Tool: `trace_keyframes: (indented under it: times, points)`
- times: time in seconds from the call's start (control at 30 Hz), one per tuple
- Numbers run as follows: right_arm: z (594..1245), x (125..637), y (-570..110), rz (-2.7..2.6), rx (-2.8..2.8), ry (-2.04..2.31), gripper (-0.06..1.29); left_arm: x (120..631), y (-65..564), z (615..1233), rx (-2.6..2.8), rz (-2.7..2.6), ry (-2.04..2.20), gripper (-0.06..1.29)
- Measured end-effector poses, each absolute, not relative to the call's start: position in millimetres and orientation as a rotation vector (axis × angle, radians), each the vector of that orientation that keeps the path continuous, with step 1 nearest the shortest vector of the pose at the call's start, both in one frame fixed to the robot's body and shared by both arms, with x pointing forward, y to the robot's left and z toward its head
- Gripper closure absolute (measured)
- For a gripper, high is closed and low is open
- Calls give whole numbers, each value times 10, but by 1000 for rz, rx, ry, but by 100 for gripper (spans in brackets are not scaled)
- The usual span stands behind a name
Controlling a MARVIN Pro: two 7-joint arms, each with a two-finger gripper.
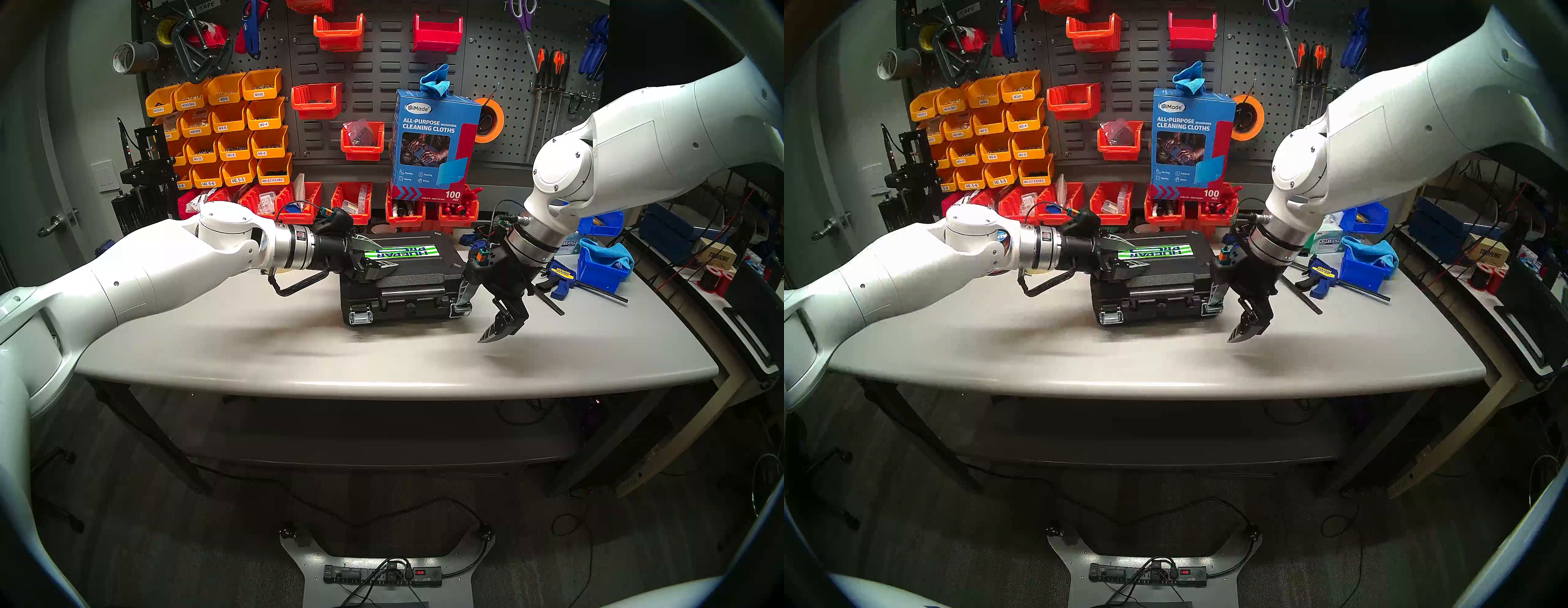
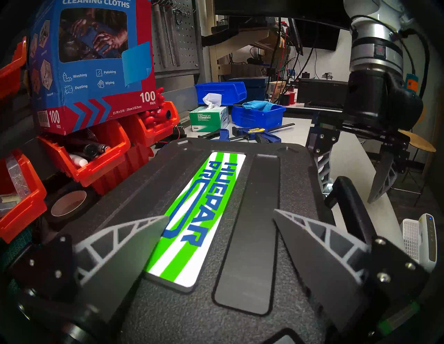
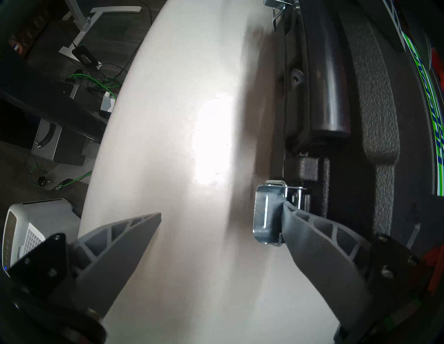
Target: Open the tool box
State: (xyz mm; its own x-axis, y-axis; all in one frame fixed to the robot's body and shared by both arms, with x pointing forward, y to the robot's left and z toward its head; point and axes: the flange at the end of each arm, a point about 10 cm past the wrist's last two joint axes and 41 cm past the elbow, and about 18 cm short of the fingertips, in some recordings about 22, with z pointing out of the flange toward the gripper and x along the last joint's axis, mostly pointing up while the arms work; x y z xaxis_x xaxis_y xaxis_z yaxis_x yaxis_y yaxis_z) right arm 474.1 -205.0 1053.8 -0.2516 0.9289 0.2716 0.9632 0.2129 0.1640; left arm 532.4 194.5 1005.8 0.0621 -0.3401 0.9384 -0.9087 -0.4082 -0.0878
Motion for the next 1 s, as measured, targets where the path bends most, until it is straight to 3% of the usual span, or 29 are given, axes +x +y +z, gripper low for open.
trace_keyframes:
  times: [1.0]
  points:
    - [10673,4894,-2219,-411,-1766,-2287,-4,5325,1934,10064,1797,1346,-1250,2]
